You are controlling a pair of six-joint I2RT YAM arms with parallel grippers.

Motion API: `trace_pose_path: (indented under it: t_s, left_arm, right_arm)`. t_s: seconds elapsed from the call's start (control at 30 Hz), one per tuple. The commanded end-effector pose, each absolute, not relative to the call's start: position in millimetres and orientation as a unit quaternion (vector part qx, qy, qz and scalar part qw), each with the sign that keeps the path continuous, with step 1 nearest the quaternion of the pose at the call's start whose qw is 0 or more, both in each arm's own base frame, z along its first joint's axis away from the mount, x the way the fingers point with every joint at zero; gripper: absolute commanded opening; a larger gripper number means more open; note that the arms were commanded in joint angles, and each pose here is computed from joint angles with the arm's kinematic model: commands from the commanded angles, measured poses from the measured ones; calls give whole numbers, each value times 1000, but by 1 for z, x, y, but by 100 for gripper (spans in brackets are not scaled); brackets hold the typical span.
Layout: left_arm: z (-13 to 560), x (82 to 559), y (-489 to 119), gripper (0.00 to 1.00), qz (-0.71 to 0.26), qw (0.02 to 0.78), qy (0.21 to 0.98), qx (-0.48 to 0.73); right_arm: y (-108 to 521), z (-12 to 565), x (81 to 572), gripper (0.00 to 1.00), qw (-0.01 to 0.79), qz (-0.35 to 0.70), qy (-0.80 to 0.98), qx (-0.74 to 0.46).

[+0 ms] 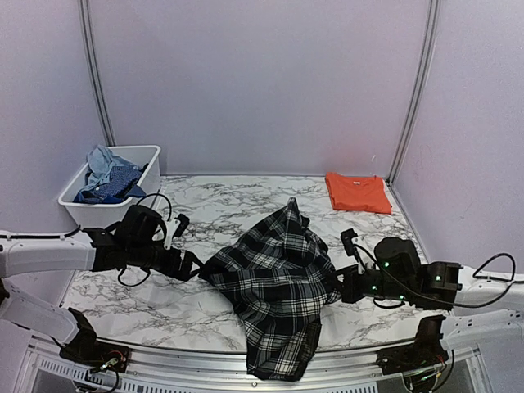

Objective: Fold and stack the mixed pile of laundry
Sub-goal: Pick up the crumpled skirt from the center of the board.

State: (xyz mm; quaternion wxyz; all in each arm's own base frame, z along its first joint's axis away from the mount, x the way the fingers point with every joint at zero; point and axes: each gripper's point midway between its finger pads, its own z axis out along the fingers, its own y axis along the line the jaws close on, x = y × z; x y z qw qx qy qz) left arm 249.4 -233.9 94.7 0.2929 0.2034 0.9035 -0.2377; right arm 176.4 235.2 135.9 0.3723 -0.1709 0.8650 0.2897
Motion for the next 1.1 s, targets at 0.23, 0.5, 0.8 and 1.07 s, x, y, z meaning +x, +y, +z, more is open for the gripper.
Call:
trace_pose_path:
  t_s: [0.23, 0.5, 0.8, 1.07]
  left_arm:
    - [71, 239, -254, 81, -311, 290, 879, 216]
    - [43, 224, -276, 74, -276, 282, 859, 327]
    - [35, 240, -296, 73, -253, 321, 817, 406]
    - [74, 256, -316, 10, -274, 386, 782, 406]
  right_arm:
    - [193, 136, 189, 0, 389, 287, 875, -17]
    - [192, 138, 192, 0, 391, 281, 876, -17]
    - [186, 138, 194, 0, 393, 274, 878, -9]
    - [180, 151, 197, 0, 404, 262, 876, -1]
